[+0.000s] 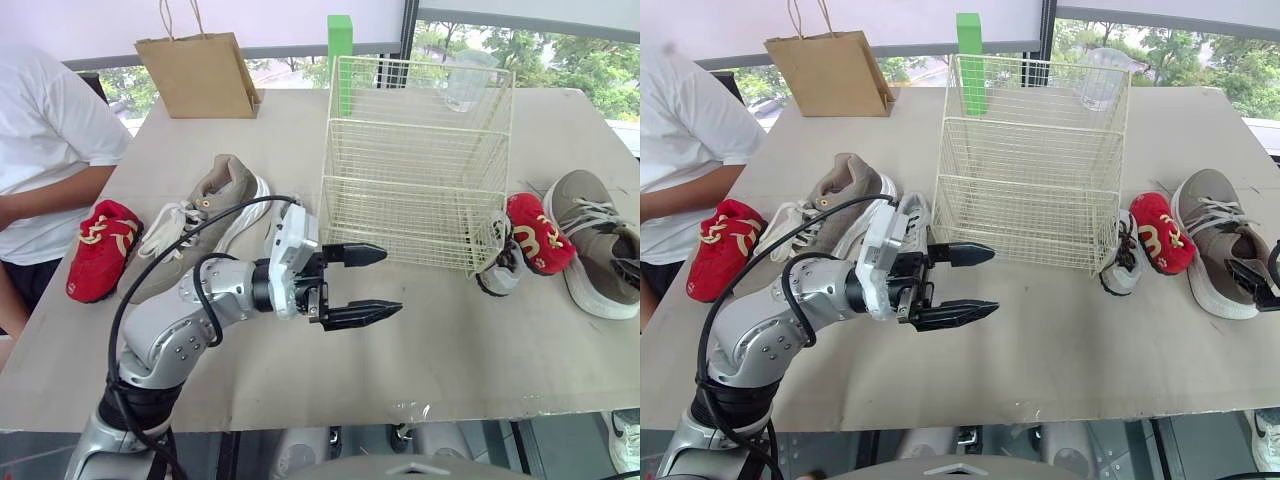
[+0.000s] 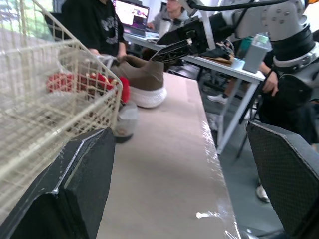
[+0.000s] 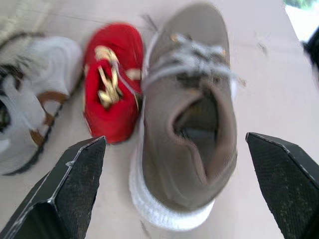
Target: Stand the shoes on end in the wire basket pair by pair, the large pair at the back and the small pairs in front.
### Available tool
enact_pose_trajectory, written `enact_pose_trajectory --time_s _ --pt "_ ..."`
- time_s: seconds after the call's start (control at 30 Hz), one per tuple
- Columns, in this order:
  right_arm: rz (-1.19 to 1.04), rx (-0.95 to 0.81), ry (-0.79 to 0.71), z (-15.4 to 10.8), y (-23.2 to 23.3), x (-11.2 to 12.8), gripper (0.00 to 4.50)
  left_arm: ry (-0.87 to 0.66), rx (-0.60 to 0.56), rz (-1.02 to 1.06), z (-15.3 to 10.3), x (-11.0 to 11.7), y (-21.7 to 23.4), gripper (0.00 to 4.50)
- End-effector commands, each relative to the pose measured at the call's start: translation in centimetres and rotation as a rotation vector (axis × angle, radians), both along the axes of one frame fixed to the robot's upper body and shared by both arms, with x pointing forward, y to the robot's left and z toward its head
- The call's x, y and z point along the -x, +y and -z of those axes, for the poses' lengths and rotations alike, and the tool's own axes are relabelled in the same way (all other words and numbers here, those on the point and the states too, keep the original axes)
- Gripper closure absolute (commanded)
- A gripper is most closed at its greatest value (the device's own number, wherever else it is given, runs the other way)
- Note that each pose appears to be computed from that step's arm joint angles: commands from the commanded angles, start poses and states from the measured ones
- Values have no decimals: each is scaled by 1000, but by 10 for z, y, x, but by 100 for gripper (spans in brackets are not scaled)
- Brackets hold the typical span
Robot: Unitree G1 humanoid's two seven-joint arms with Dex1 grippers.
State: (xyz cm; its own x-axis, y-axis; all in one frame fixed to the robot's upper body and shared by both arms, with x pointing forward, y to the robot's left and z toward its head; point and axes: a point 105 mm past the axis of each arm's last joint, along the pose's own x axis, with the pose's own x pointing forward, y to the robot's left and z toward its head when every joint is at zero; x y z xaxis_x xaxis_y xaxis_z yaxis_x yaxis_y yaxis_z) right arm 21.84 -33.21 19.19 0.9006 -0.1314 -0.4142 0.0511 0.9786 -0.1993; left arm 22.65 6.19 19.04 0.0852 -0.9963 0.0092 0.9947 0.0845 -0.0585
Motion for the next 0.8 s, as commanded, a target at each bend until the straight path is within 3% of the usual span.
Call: enact_pose_trajectory --time_s 0.03,0.33,0.8 --pt "119 19 -8 3 -15 1 13 -45 3 39 -9 2 0 0" --pt "166 -128 59 47 -21 -23 13 -104 31 68 -21 3 3 0" --pt "149 -9 3 48 -30 -27 447 -158 97 76 -32 -2 -3 0"
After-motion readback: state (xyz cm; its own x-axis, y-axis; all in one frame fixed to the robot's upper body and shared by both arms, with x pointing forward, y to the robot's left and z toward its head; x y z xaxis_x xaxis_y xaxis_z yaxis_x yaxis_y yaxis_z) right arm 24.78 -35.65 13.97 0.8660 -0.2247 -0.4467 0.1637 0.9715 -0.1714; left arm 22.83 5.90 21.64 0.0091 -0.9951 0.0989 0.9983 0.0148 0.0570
